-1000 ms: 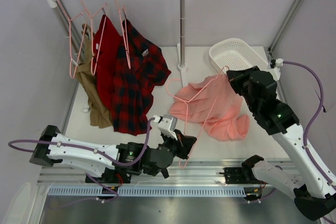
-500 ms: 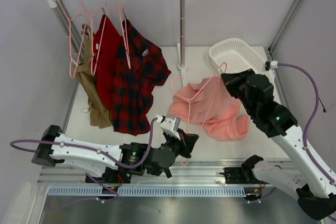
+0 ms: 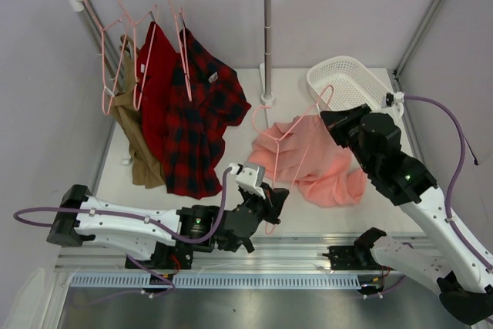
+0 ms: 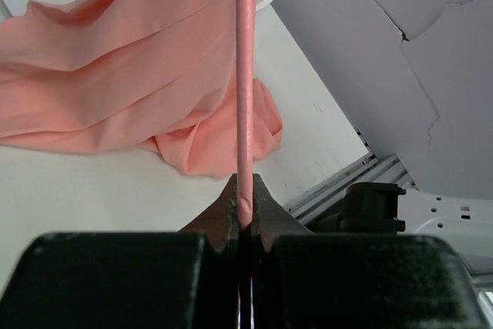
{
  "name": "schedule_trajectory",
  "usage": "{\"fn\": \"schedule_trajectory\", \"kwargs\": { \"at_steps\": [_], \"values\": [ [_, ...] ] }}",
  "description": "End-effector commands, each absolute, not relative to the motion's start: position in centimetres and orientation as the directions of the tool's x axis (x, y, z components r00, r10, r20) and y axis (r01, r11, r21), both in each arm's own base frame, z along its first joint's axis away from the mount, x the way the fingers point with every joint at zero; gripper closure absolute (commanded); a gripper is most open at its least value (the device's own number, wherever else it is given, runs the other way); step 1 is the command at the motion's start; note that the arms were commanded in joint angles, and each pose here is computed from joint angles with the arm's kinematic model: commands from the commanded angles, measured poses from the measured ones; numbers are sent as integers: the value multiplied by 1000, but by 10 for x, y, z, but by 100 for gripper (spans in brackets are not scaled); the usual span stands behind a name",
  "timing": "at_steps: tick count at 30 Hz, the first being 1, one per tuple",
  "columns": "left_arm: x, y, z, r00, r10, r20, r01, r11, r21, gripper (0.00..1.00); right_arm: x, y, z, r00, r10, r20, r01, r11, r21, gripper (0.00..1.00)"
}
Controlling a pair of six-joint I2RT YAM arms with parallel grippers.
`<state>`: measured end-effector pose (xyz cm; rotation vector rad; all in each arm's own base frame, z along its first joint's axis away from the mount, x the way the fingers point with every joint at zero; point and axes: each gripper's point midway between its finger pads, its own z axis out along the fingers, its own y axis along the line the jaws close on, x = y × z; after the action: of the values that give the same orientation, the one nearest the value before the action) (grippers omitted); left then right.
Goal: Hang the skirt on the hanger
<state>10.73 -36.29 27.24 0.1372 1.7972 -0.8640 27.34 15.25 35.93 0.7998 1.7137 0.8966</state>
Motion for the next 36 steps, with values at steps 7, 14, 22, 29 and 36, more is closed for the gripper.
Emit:
{"fn": "schedule_trajectory", "kwargs": {
  "at_steps": [7,14,22,29,36],
  "values": [
    [135,-334,303,-299,-458,-837,378,749,-545,100,277,139,332,-306,715,-629,125,685,718,51],
    [144,-308,307,-239,-439,-866,330,802,-498,100,273,101,282,-416,495,-763,133,863,488,46],
    [147,-275,297,-261,-401,-878,302,830,-469,100,275,84,187,-558,517,-649,259,852,455,42],
    [153,-257,286,-322,-381,-867,287,833,-473,100,294,106,157,-583,490,-648,149,849,508,25],
    [166,-253,283,-359,-369,-857,275,836,-475,100,291,131,109,-654,395,-646,31,866,498,23]
  ]
}}
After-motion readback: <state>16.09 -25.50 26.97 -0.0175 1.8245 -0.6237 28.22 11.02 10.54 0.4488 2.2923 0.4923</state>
